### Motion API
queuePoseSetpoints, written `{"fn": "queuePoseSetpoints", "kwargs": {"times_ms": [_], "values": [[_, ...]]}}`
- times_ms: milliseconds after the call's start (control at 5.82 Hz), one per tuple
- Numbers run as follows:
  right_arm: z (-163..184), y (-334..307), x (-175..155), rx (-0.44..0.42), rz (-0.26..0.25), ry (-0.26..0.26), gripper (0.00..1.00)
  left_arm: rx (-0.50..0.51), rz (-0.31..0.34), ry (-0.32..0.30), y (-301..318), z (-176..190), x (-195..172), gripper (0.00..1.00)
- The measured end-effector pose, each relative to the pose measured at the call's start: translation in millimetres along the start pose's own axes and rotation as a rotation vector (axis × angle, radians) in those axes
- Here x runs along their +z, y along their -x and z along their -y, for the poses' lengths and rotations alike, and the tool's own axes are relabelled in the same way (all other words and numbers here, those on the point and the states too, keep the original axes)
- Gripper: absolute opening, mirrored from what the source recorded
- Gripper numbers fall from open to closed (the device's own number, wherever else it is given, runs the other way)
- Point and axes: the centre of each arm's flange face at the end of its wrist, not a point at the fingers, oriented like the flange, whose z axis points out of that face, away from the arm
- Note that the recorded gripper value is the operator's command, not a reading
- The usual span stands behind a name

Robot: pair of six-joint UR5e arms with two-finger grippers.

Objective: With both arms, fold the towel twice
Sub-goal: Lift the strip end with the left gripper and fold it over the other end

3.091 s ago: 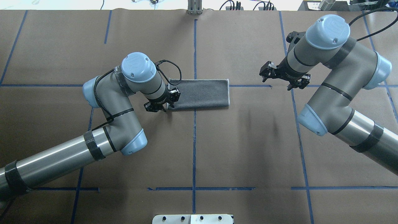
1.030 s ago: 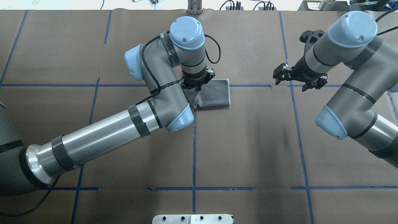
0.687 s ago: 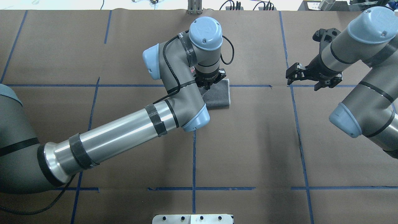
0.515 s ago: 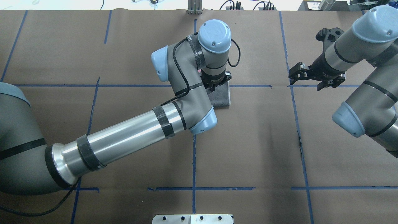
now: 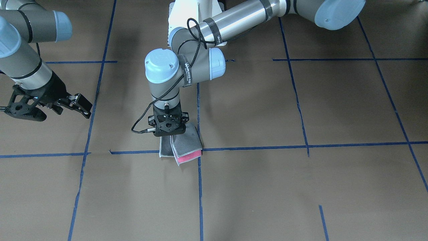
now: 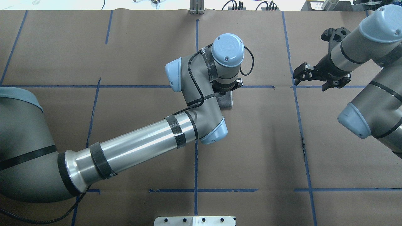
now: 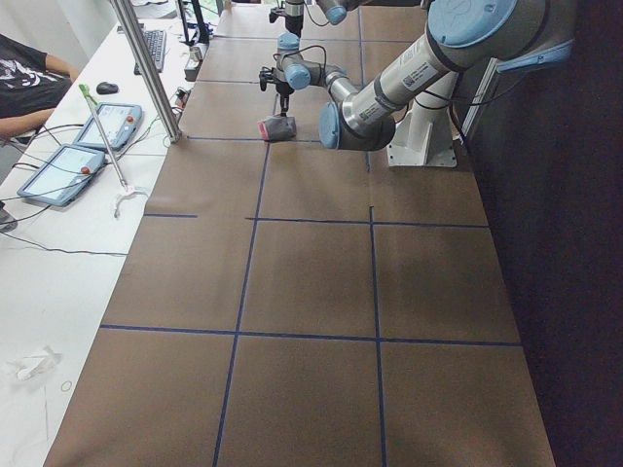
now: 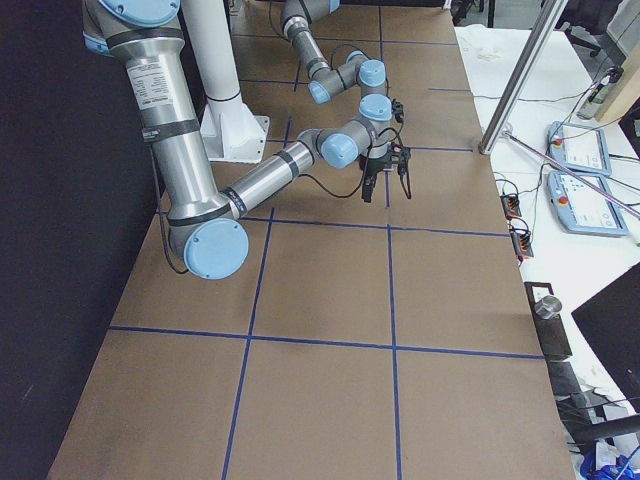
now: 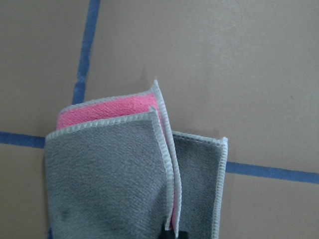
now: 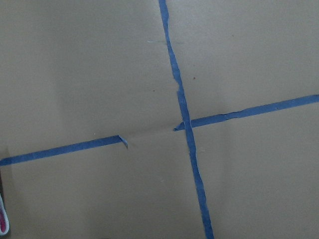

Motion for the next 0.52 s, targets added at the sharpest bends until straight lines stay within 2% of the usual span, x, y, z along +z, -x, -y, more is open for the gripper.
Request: {"fn": "queuePoseSetpoints", "kwargs": {"times_ms": [515], "values": [[-2.2, 8.3, -11.1, -0.013, 0.020, -0.016, 1.00, 0.079, -0.055, -0.009, -15.4, -14.2, 0.8, 0.00]]}}
